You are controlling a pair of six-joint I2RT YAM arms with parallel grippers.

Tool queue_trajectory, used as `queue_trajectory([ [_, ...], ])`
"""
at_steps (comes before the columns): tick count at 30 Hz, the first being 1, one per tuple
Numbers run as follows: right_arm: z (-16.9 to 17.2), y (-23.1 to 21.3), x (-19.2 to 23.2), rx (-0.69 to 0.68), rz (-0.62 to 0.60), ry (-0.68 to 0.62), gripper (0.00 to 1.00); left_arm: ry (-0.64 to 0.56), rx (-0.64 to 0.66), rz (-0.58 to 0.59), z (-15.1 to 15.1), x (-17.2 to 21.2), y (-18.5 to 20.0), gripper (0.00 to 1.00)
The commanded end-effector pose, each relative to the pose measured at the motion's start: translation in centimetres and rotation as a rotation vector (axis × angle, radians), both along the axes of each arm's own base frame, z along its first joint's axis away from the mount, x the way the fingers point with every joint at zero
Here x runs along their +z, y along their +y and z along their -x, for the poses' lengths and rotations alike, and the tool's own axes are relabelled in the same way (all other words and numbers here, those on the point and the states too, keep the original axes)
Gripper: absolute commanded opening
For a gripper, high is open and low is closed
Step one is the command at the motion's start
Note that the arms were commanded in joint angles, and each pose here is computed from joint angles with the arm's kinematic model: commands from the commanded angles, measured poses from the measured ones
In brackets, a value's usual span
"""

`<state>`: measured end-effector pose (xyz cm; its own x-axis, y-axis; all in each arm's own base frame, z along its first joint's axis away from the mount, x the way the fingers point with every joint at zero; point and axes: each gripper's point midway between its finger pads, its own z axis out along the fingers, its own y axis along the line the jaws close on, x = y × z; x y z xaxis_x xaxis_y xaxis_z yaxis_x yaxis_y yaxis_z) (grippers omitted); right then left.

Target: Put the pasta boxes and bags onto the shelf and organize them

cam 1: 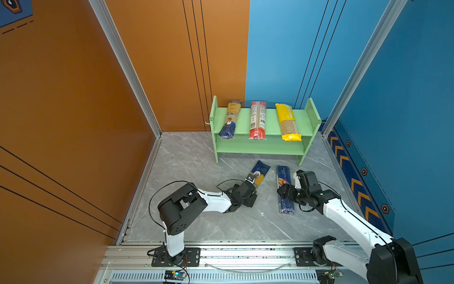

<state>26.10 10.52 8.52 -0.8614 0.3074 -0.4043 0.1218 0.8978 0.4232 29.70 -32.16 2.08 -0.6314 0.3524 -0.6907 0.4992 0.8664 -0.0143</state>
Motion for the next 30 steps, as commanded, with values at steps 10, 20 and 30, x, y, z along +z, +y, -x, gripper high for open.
queue_trajectory([
  [10,-0.1,-0.1,-0.4,-0.004,-0.002,0.007,0.84,0.259,-0.032,-0.243,5.7,-7.7,5.3,0.45],
  [20,-0.1,0.0,-0.6,-0.001,0.002,0.011,0.84,0.293,-0.052,-0.228,6.1,-8.1,4.9,0.0],
  [30,-0.2,0.0,-0.6,0.002,0.001,0.012,0.84,0.278,0.058,-0.098,5.2,-6.9,5.3,0.0],
])
